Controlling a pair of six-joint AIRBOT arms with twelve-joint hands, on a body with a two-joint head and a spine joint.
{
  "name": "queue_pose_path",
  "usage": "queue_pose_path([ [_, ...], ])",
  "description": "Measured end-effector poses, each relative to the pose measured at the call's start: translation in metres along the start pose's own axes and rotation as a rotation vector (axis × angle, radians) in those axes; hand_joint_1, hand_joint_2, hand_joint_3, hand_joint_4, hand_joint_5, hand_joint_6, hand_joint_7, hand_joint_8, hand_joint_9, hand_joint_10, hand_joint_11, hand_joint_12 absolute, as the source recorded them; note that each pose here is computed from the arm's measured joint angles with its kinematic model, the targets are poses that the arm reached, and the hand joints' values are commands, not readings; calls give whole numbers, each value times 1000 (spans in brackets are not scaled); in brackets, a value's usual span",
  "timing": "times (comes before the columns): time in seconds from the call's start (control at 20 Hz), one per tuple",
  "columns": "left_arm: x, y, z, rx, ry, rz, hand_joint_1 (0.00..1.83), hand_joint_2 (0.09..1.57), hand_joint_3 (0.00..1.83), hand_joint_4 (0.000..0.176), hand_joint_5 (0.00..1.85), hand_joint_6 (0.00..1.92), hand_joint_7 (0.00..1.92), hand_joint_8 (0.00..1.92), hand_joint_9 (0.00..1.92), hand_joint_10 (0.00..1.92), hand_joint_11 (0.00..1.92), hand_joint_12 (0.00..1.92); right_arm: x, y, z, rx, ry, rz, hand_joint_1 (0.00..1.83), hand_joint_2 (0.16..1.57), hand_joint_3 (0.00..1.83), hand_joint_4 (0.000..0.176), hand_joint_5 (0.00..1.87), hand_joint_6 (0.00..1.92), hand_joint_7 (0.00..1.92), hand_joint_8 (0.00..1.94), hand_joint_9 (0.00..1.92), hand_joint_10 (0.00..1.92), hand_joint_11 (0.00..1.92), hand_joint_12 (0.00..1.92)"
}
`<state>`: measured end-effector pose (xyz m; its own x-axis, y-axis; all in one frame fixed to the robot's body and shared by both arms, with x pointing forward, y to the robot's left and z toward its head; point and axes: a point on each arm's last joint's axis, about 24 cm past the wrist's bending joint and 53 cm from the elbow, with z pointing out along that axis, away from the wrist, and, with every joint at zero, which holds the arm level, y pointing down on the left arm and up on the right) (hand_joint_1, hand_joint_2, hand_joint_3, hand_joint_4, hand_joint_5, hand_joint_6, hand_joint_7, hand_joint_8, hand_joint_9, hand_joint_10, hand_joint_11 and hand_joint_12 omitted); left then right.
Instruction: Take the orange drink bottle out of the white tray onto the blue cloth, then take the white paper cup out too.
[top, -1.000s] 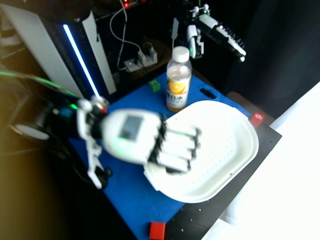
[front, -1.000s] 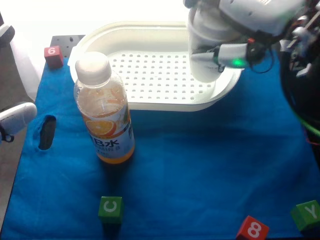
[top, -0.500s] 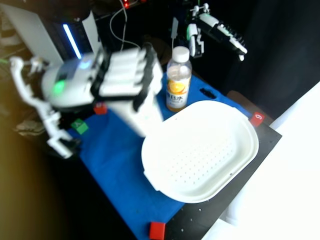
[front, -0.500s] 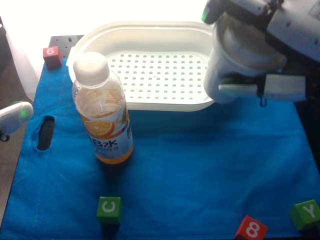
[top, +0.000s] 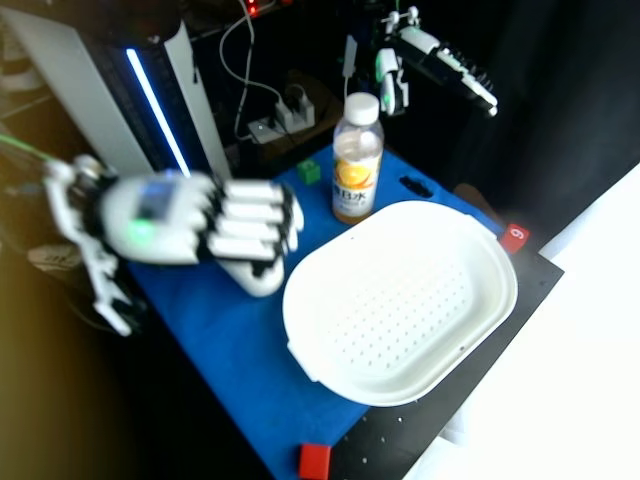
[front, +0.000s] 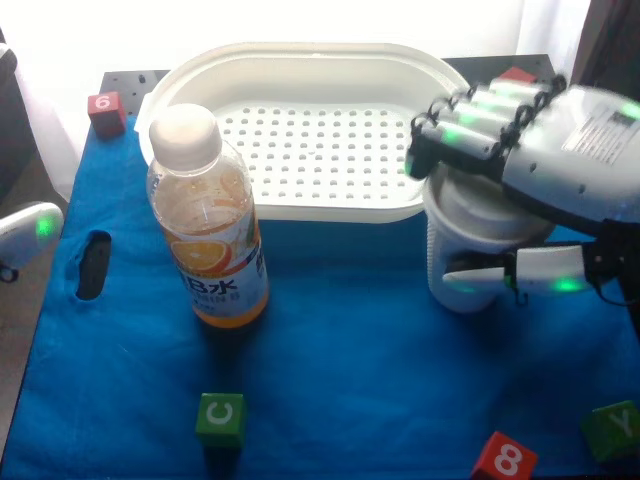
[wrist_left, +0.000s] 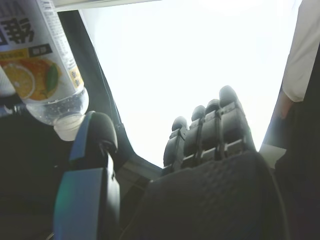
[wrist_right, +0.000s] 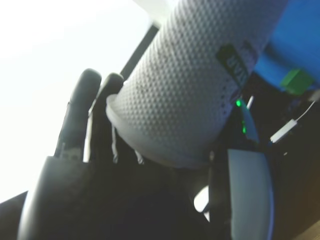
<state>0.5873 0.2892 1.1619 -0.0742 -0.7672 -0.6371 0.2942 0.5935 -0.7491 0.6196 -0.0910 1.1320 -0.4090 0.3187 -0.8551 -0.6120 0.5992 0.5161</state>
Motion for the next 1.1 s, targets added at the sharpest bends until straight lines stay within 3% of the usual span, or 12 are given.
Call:
queue_pose_path([
  [0.2,-1,1,-1,-2,-6,-1,678,1244,1,93,18,1,0,0,0,0,0,66,6,-3,-5,12,16,0,497,1156,0,0,0,88,6,83,0,334,0,1249],
  [0.25,-1,0,-1,2,-7,-1,684,1247,1,74,13,3,0,0,0,0,0,102,4,-1,-8,15,18,-1,410,1115,0,21,0,3,0,2,0,26,0,1122],
  [0.35,-2,-1,-1,5,-10,-1,684,1245,0,68,12,4,0,0,0,0,0,107,1,1,-13,18,19,-4,398,1103,0,33,0,0,0,0,0,4,0,1120],
  [0.45,-2,-1,-1,4,-13,-1,688,1241,0,70,15,2,0,0,0,0,0,34,-10,7,-20,5,-6,-11,393,1065,0,91,0,0,0,0,0,0,0,1124],
  [0.55,-3,0,-2,4,-13,3,701,1231,0,76,19,3,0,0,0,0,5,34,-28,18,-27,-26,-57,-22,392,1012,0,129,0,0,0,0,0,0,0,129],
  [0.6,-3,1,-2,-1,-13,2,699,1227,0,73,19,2,0,0,0,0,7,38,-34,22,-30,-38,-76,-24,404,990,0,117,0,0,0,0,0,0,0,25],
  [0.7,-3,2,-2,-4,-15,0,704,1213,0,73,25,2,0,0,0,0,0,139,-52,35,-37,-82,-140,-27,404,976,0,154,0,0,0,0,0,0,0,0],
  [0.8,-3,1,-2,-2,-18,0,704,1207,0,85,16,0,0,0,0,0,0,155,-70,46,-47,-119,-203,-31,436,996,0,131,0,0,0,0,0,0,0,0],
  [0.85,-4,0,-2,1,-20,-1,708,1203,0,78,15,0,0,0,0,0,0,187,-78,47,-52,-126,-233,-27,463,999,0,137,0,0,0,0,0,0,0,0],
  [0.95,-6,-1,-2,8,-27,0,707,1206,0,73,22,3,0,0,4,2,0,197,-94,42,-67,-113,-303,-7,499,1025,8,115,0,0,0,0,0,0,0,0],
  [1.05,-7,-4,-2,19,-31,1,720,1192,0,56,21,2,0,0,15,6,0,189,-108,33,-79,-89,-369,16,439,1136,53,34,0,0,0,0,0,0,31,15],
  [1.1,-7,-6,-3,28,-32,1,718,1181,0,69,23,3,0,0,15,6,0,186,-112,28,-85,-71,-396,33,439,1175,66,10,0,0,0,0,0,0,5,6],
])
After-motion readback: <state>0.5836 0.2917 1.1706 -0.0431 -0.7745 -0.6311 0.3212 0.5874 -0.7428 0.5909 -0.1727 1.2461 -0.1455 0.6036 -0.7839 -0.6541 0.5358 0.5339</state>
